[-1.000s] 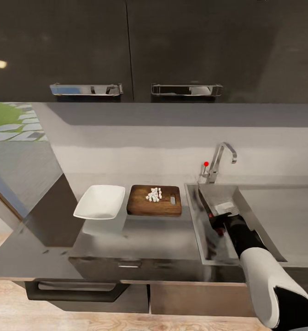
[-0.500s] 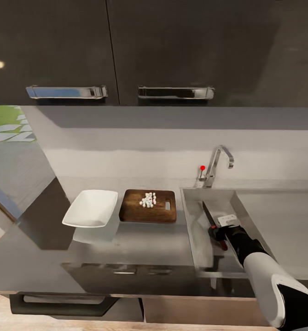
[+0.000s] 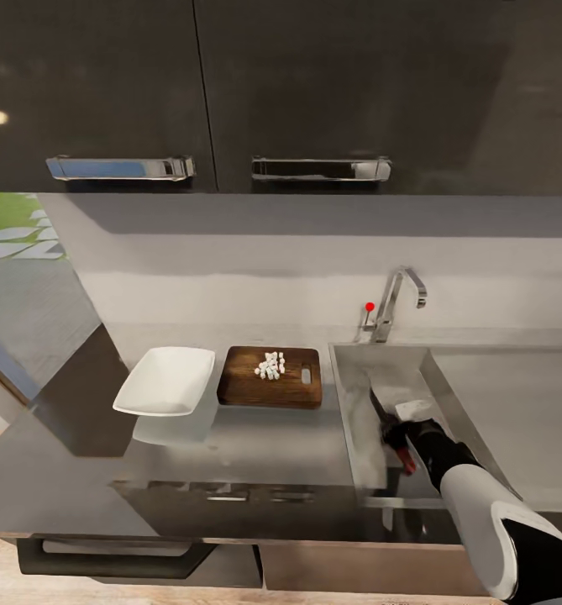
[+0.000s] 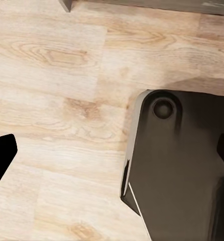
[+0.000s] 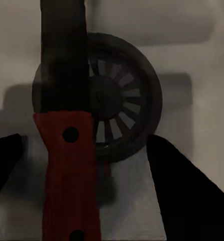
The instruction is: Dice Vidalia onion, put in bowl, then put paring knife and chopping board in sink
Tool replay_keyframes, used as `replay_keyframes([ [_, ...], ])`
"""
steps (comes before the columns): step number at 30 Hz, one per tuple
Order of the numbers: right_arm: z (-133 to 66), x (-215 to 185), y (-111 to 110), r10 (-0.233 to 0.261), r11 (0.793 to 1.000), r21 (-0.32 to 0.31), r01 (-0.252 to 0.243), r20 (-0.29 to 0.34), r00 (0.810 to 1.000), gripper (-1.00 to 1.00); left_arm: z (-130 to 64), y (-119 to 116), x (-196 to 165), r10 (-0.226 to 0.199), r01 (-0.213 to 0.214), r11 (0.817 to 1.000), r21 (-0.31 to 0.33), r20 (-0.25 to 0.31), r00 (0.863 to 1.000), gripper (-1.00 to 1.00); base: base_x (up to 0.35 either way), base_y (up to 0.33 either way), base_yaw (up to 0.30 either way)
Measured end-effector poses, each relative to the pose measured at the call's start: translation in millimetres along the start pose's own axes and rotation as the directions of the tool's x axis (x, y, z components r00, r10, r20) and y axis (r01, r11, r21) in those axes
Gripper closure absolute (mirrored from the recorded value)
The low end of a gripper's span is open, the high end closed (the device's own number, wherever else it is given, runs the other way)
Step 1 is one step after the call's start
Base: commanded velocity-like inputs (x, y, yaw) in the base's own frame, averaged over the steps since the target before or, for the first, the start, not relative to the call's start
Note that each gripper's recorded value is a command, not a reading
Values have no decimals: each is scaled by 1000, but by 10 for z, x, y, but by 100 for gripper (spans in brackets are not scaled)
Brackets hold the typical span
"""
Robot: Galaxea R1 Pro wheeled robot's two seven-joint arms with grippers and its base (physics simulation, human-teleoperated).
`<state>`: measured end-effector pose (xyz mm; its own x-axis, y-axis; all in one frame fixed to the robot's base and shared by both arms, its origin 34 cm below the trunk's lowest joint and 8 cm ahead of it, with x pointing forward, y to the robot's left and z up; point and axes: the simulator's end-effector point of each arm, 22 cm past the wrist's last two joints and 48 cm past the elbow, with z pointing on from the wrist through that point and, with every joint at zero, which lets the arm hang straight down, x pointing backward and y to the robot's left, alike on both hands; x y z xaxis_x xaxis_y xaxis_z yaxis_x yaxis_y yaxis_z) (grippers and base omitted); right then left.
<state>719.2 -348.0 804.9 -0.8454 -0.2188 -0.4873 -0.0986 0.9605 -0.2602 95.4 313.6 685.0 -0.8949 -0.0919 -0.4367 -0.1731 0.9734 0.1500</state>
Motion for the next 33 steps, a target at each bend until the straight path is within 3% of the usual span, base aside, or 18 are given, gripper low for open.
replay_keyframes([
  [8, -9, -37, -24, 3, 1000, 0, -3, 9, 1000, -100, -2, -1, 5, 0, 0, 1000, 0, -1, 1000, -100, 0, 0, 0],
  [12, -95, -323, -117, 15, 1000, -13, -14, 71, 997, -100, -2, -1, 4, 0, 0, 1000, 0, -1, 1000, -100, 0, 0, 0],
  [14, -307, -789, -220, 28, 998, -51, -20, 160, 987, -100, 0, -2, 0, 0, 0, 1000, 0, 1, 1000, -100, 0, 0, 0],
  [18, -643, -1185, -319, 67, 992, -116, -45, 198, 978, -100, 0, -2, -1, 0, 0, 1000, 0, 1, 1000, -100, 0, 0, 0],
  [20, -853, -1431, -399, 78, 990, -131, -46, 250, 965, -100, -1, -2, 0, 0, 0, 1000, 0, 0, 1000, -100, 0, 0, 0],
  [27, -1202, -1667, -553, 68, 995, -97, -36, 352, 934, -100, 0, -2, -2, 0, 0, 1000, 0, 1, 1000, -100, 0, 0, 0],
  [33, -1837, -1617, -314, 75, 997, -61, -52, 495, 866, -100, 0, 0, -1, 0, 0, 1000, 0, 1, 1000, -100, 0, 0, 0],
])
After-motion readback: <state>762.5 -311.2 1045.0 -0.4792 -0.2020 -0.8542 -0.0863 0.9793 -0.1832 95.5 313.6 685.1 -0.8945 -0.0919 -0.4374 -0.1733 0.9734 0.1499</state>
